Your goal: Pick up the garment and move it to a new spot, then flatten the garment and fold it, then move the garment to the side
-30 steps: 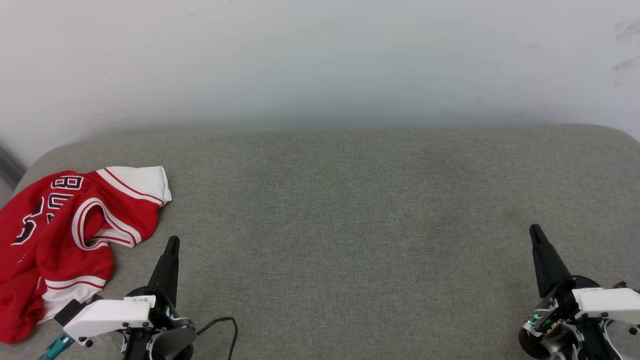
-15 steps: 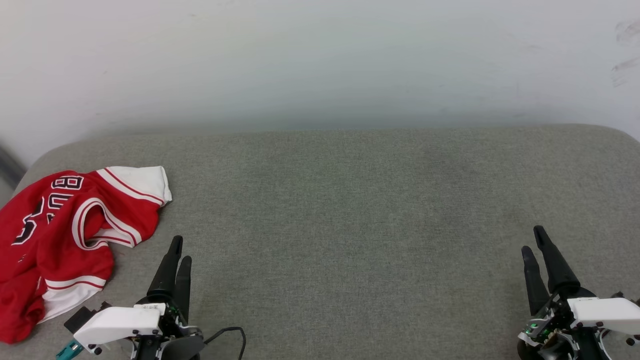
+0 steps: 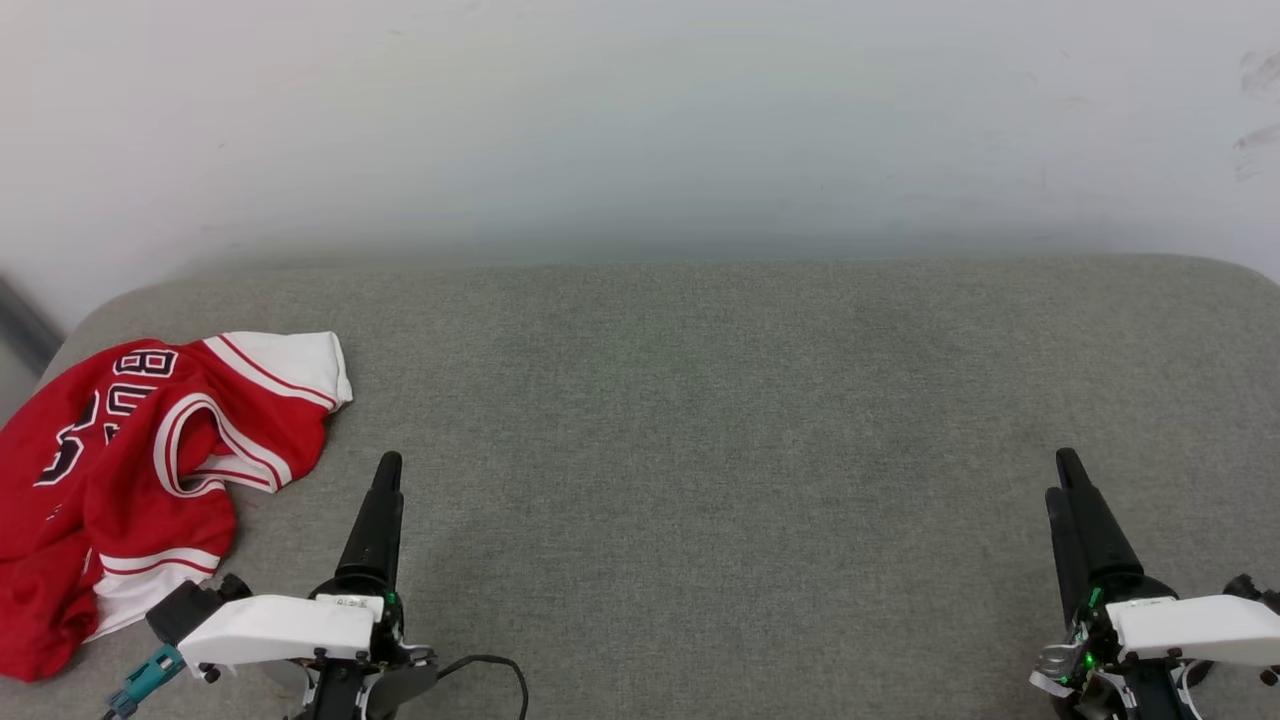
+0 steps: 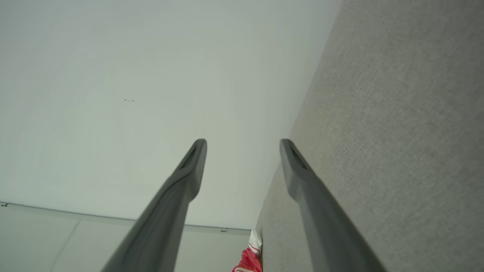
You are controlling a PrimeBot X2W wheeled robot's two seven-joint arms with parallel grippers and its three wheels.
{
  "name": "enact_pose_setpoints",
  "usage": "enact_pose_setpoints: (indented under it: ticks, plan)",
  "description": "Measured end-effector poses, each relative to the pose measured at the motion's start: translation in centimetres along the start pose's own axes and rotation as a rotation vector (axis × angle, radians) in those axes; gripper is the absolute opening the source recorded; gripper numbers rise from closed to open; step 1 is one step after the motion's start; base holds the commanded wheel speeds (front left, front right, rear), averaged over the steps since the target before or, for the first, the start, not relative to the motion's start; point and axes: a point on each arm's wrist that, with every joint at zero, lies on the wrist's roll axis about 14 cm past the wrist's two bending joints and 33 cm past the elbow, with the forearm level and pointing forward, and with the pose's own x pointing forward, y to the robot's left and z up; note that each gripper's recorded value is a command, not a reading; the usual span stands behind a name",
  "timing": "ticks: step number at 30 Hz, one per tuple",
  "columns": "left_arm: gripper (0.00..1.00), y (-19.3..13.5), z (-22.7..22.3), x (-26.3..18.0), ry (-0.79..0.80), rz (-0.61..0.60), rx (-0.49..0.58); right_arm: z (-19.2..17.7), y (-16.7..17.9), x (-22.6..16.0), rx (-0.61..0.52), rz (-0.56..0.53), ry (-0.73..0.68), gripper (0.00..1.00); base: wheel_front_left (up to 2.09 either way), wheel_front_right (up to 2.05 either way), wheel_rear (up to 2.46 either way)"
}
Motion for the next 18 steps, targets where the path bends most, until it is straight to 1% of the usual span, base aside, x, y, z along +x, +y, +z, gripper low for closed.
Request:
enact_pose_setpoints:
  ticks: [7,18]
  plan:
    - [1.00,-0.7,-0.6,0.0,0.012,-0.022,0.167,-0.2,0.5,-0.1,-0.156,0.018,0.002,1.00,0.00,0.00,0.00]
    - [1.00,-1.2,-1.3,-0.1,0.024,-0.044,0.447,-0.9,1.5,-0.1,-0.466,0.057,0.014,1.00,0.00,0.00,0.00]
